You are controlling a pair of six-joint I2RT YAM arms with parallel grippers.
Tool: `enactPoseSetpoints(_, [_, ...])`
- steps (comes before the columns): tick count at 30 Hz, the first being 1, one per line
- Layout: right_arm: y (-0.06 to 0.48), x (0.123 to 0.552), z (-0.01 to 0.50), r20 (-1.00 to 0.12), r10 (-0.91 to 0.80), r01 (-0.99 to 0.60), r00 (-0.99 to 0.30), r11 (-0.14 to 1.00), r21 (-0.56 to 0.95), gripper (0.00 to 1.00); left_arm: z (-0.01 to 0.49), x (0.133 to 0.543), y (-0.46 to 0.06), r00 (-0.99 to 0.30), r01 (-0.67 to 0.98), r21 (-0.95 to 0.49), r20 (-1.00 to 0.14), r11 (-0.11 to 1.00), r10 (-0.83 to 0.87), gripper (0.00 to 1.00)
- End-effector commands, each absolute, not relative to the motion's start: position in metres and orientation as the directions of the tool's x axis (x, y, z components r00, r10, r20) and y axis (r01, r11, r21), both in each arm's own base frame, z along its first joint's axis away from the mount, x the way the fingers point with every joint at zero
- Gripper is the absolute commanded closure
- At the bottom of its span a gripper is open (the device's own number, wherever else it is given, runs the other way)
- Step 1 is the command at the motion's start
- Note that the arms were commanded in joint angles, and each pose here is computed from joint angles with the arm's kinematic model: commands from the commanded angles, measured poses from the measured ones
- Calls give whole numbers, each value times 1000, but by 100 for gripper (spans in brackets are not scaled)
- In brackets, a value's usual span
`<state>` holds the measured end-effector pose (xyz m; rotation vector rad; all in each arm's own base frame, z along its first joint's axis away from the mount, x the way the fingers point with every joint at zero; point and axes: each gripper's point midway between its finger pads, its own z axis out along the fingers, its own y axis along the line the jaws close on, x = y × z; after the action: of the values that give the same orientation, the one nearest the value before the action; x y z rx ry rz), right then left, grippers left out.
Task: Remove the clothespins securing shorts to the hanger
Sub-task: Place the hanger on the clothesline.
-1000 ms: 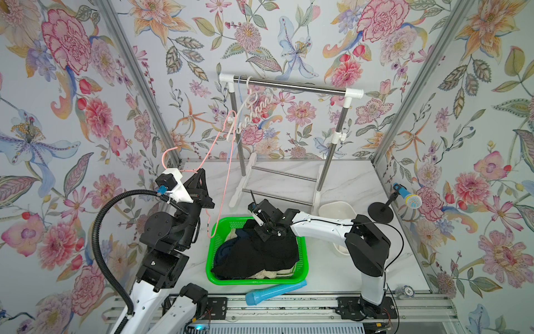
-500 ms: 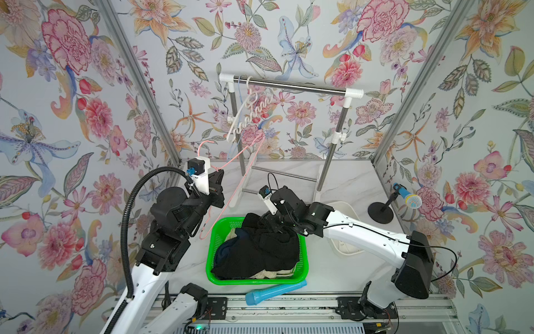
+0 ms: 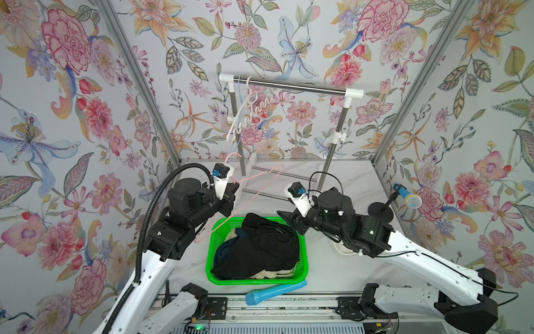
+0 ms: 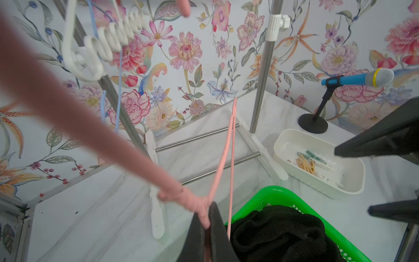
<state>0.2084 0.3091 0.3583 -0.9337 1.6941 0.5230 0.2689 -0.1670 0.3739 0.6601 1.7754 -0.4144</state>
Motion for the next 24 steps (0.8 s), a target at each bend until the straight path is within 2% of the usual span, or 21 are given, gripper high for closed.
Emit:
enactPoseSetpoints(1, [310, 210, 373, -926, -371, -763, 67, 580, -287, 38, 375, 247, -197, -169, 733, 78, -942, 676, 291, 100])
enactPoseSetpoints(7, [315, 216, 376, -850, -493, -716, 187, 523, -461, 37, 370, 230, -231, -155, 803, 95, -920, 588, 360, 100])
enactPoseSetpoints(11, [323, 218, 367, -809, -550, -727, 208, 467, -504, 37, 371, 227, -235, -149, 817, 96, -918, 569, 368, 100])
enactPoseSetpoints(17, [325, 233, 351, -771, -608, -705, 188, 463, -537, 43, 369, 201, -249, -118, 892, 72, -917, 447, 382, 100])
enactPoseSetpoints(18, [326, 235, 349, -766, -615, -704, 187, 461, -541, 48, 367, 197, -250, -114, 902, 68, -915, 427, 387, 100])
enactPoseSetpoints(19, [325, 236, 348, -763, -619, -702, 186, 460, -544, 59, 366, 194, -250, -116, 906, 63, -914, 418, 390, 100])
enactPoseSetpoints(21, [324, 238, 346, -754, -628, -694, 192, 456, -557, 90, 363, 190, -248, -120, 911, 58, -911, 409, 396, 100])
enactPoseSetpoints(22, [322, 238, 347, -751, -630, -688, 200, 455, -565, 98, 362, 188, -247, -119, 911, 59, -910, 408, 397, 100])
enactPoseSetpoints(23, [320, 238, 349, -746, -631, -678, 214, 454, -578, 100, 361, 186, -244, -119, 910, 60, -909, 410, 399, 100])
enactPoseSetpoints(24, [317, 238, 351, -740, -633, -662, 228, 457, -595, 100, 360, 184, -241, -118, 908, 65, -908, 413, 402, 95])
